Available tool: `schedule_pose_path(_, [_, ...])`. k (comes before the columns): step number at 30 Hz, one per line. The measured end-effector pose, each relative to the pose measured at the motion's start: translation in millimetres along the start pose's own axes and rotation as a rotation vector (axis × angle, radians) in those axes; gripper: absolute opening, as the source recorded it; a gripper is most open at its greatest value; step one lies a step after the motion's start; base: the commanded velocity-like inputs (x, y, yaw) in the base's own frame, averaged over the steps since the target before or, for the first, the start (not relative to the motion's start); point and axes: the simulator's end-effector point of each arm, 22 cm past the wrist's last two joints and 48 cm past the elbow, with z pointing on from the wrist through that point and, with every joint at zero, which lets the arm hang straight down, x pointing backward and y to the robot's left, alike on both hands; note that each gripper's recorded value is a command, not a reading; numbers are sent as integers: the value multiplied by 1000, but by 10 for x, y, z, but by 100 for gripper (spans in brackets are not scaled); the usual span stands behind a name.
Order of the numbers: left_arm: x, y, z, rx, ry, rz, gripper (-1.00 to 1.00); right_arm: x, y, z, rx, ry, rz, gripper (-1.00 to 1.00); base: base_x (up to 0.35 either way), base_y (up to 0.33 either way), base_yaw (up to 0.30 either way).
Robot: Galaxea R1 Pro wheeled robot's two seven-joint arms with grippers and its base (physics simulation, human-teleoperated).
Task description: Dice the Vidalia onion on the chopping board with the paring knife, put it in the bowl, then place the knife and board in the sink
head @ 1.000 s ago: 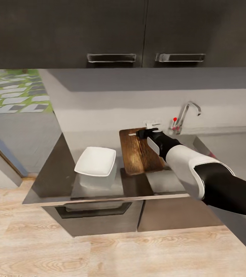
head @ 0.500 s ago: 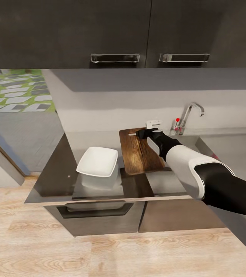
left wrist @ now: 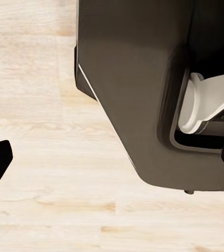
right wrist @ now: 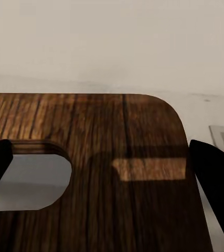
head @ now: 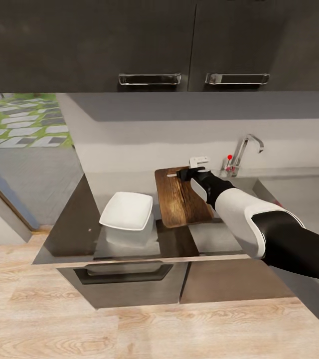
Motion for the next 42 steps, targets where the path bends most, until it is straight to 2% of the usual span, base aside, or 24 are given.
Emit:
schedule_pose_path(16, [-72, -1, 24, 0, -23, 1, 100, -118, -17, -114, 3, -12, -3, -100, 10, 0, 0])
schedule_pose_path(26, [-124, -4, 38, -1, -38, 0, 100, -220, -35, -193, 9, -26, -4, -100, 296, 0, 0])
schedule_pose_path(33, [-151, -5, 48, -1, -46, 0, 100, -226, -107, -231, 40, -21, -5, -100, 63, 0, 0])
schedule_pose_path(35, [-154, -6, 49, -1, -47, 0, 100, -220, -180, -238, 73, -19, -6, -100, 5, 0, 0])
schedule_pose_path(36, [-151, -3, 49, -1, -47, 0, 100, -217, -303, -250, 129, -19, -9, -100, 2, 0, 0])
schedule_pose_path(38, [-146, -4, 49, -1, -46, 0, 100, -196, -486, -267, 192, -13, 14, -100, 1, 0, 0])
schedule_pose_path(40, [-144, -6, 49, 0, -45, 0, 100, -161, -628, -282, 237, -5, 50, -100, 0, 0, 0])
schedule_pose_path(42, [-143, -8, 49, 1, -45, 0, 100, -62, -855, -301, 291, 20, 140, -100, 0, 0, 0])
